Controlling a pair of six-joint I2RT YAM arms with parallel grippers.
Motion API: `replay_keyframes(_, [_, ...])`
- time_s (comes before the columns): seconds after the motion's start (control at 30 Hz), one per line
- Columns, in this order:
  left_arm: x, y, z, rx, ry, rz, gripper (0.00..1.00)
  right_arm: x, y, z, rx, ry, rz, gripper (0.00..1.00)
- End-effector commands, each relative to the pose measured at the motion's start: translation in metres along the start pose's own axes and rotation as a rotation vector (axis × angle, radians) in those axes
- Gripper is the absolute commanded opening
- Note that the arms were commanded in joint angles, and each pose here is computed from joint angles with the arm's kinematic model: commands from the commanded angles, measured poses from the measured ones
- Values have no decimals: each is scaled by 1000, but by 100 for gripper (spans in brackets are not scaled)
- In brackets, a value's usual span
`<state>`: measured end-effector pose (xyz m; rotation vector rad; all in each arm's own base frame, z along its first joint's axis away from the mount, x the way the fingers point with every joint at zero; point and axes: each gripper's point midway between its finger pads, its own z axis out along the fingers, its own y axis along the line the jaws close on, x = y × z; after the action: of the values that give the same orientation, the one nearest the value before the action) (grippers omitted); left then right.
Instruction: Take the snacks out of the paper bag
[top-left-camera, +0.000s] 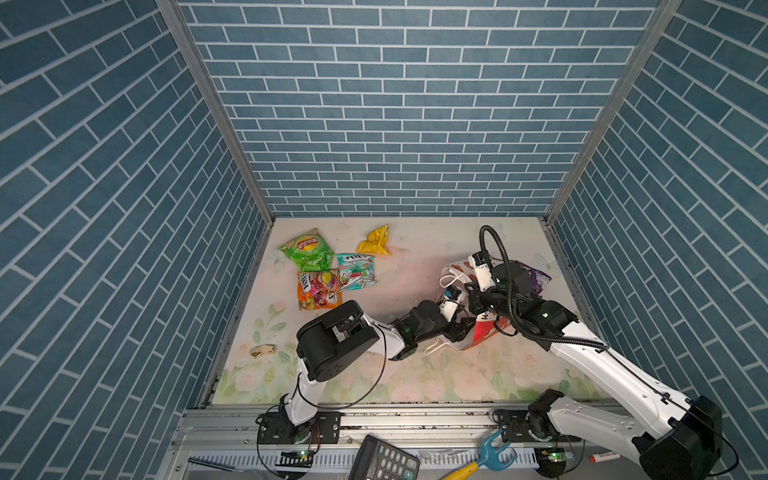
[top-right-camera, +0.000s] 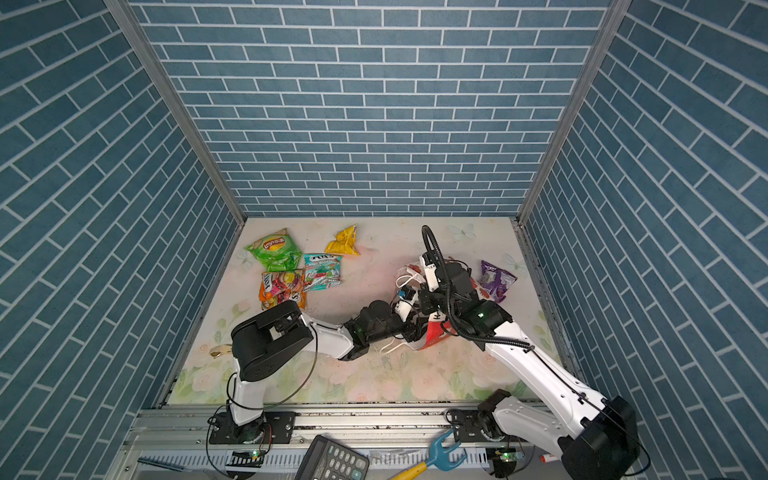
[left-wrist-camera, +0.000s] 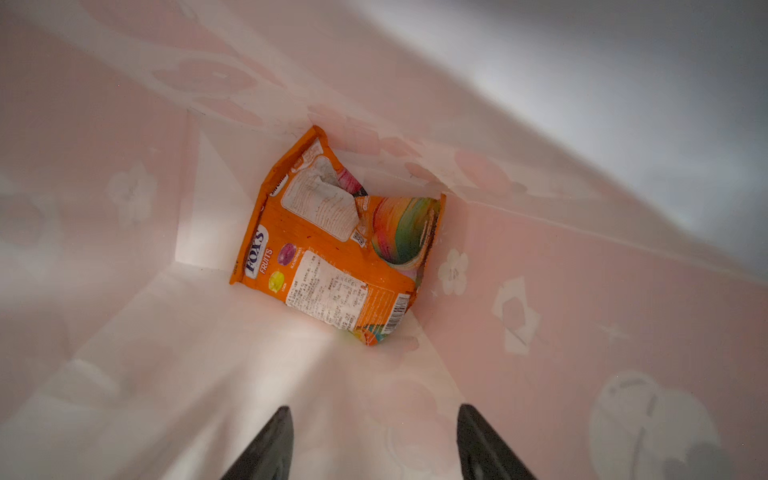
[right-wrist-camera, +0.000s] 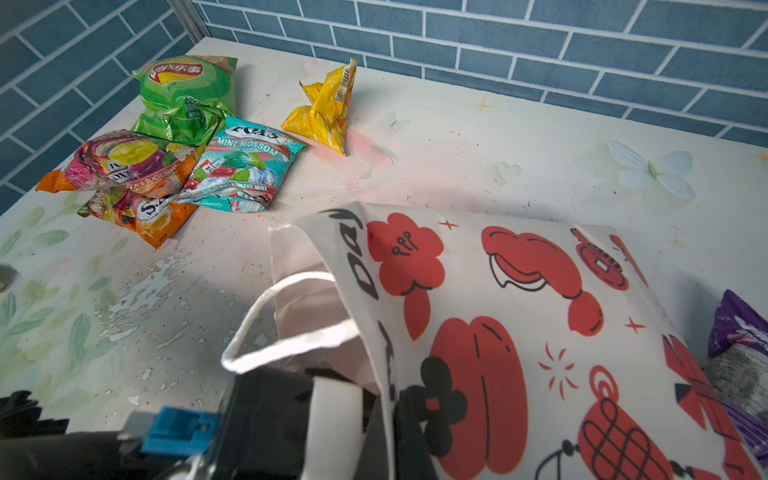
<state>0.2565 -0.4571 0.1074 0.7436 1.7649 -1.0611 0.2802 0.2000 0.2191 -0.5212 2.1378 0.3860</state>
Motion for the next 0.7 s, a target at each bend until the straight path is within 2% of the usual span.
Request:
replay_keyframes(0.0, [-9,0,-13,-28,-60,21,59,-25,2,-8,-2,-67,16,0])
replay_keyframes(0.3, [8,-9,5,18,18,36,57,-34,8,-15,-40,-87,16,0])
replay_keyframes(0.67, [12,-25,54,104,157,40,75,-35,22,-14,-122,-87,6,0])
